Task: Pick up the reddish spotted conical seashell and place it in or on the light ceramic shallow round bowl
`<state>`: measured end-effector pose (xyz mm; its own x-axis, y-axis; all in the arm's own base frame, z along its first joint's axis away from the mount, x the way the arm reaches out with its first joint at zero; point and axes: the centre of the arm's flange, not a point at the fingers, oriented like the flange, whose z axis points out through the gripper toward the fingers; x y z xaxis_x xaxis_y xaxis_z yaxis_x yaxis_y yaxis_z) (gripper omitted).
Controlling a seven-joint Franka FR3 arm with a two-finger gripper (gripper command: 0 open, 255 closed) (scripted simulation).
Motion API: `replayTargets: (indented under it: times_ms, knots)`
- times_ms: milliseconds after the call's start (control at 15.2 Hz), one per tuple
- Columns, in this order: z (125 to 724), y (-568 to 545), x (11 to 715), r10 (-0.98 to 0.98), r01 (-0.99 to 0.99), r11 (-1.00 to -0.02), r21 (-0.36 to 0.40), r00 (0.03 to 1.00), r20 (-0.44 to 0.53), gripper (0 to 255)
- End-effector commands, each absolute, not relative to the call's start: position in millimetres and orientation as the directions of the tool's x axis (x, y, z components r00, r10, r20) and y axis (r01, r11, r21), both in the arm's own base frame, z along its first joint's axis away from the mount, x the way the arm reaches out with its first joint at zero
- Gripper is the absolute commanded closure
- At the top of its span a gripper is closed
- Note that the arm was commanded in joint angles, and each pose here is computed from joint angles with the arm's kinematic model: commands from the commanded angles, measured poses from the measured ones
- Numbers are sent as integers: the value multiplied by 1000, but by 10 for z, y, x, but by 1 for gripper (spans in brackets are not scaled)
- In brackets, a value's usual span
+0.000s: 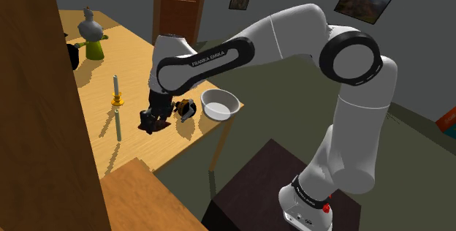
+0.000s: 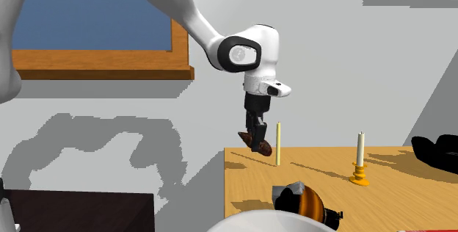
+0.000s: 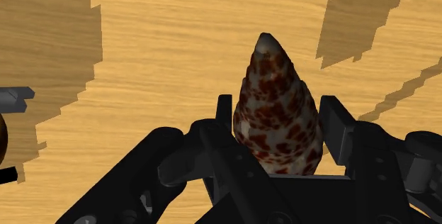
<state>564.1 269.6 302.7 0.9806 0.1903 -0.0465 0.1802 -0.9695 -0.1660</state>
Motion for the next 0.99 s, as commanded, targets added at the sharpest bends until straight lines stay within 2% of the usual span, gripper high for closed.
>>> replayTargets:
  times_ms: [0, 726, 924]
  knots:
    - [3129, 2696, 5646, 190, 180, -970, -166, 981, -47, 255]
    - [3663, 2696, 5646, 190, 180, -970, -166, 981, -47, 255]
    - [3664, 2300, 5644, 190, 180, -970, -166, 981, -47, 255]
